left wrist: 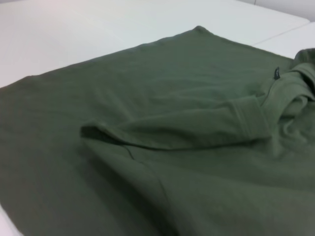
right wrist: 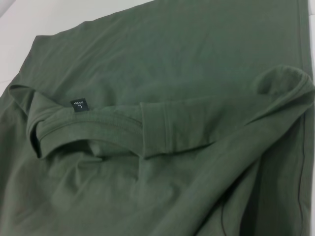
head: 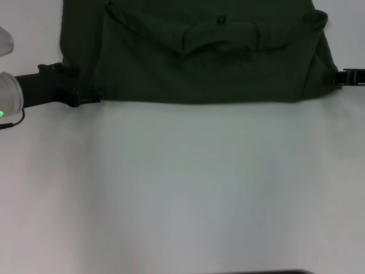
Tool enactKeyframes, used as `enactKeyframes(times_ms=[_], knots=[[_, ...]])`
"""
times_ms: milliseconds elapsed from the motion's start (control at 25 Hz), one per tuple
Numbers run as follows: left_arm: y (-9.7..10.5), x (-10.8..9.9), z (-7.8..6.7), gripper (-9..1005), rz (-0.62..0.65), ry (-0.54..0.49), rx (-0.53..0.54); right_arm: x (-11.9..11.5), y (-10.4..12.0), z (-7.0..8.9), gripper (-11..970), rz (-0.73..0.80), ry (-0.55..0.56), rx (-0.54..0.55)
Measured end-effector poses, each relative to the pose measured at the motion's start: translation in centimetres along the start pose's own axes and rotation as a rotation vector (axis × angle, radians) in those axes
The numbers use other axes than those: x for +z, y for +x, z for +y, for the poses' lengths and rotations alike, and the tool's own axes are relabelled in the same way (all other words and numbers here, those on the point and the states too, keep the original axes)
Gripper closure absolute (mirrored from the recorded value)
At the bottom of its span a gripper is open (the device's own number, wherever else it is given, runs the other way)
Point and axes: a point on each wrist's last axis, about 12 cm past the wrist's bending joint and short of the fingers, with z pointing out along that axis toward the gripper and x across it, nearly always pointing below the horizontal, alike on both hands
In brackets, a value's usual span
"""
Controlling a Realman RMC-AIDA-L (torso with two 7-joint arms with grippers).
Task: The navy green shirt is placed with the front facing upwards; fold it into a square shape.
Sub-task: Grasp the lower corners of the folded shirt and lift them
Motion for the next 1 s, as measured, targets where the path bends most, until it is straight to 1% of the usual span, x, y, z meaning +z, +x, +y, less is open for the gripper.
enactKeyframes(times_ms=[280, 520, 720, 1000], knots=[[0.23, -0.05, 0.02, 111, 0.007, -0.006, 0.010, 0.00, -0.01, -0.02, 936, -0.001, 0.001, -0.001], [0.56, -0.09, 0.00, 44, 0.026, -0.005, 0.021, -0.03, 0.07, -0.09, 936, -0.001, 0.005, 0.000], [0.42, 0.11, -0.30, 47, 0.031, 0.015, 0.034, -0.06, 0.15, -0.14, 936, -0.001, 0.007, 0.002], [0.37, 0.58, -0.69, 116, 0.040, 0.034, 0.038, -0.05, 0.19, -0.16, 936, 0.000, 0.007, 0.003]])
